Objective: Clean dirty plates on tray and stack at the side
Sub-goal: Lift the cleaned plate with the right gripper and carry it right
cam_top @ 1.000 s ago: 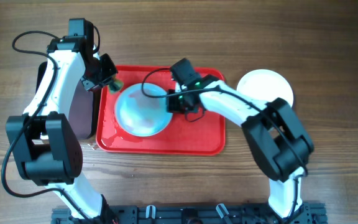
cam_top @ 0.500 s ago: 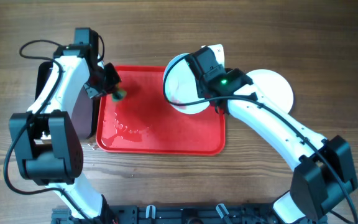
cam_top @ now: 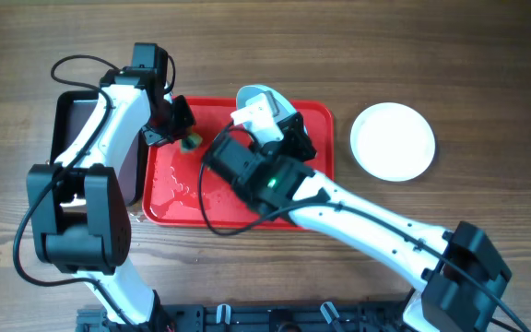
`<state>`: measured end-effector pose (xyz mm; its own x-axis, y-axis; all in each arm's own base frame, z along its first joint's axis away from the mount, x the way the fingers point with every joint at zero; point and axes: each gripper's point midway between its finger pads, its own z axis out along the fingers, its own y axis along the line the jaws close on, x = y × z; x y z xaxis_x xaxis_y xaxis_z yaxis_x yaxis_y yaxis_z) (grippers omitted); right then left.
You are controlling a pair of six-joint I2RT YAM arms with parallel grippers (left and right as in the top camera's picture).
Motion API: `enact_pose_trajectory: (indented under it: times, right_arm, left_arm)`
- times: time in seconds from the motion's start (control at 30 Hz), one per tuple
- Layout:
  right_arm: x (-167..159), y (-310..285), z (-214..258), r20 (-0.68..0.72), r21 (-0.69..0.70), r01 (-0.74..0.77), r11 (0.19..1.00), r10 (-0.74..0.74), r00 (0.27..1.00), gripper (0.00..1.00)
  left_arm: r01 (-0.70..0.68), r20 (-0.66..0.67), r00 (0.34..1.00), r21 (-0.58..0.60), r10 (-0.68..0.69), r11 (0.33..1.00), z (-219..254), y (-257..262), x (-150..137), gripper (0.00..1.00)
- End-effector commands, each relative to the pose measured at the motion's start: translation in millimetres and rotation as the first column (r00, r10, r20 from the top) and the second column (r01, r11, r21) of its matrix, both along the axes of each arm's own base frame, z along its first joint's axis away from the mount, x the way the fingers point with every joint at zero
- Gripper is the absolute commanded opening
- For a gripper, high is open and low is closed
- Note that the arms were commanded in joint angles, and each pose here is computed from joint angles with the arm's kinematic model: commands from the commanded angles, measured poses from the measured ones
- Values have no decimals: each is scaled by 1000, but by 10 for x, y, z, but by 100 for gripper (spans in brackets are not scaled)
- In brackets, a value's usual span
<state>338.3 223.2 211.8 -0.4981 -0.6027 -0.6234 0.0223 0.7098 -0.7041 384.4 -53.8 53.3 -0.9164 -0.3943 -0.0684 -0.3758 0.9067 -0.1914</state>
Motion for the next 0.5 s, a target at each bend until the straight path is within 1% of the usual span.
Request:
enact_pose_trajectory:
  times: [0.0,0.07,0.27,0.47]
  right_arm:
    - [-82,-84,391,173,-72,69,995,-56,983,4]
    - [-111,-78,449,204,-83,80,993,-61,977,4]
    - [-119,-65,447,203,-82,75,994,-57,977,4]
    - [-97,-6,405,188,-38,55,998,-47,981,4]
  left_arm:
    - [18,11,1000,8,-18,1000,22,15,0,4]
    - [18,11,1000,8,-18,1000,22,13,-1,4]
    - [18,11,1000,8,-18,1000,22,15,0,4]
    - [18,11,1000,8,-18,1000,22,15,0,4]
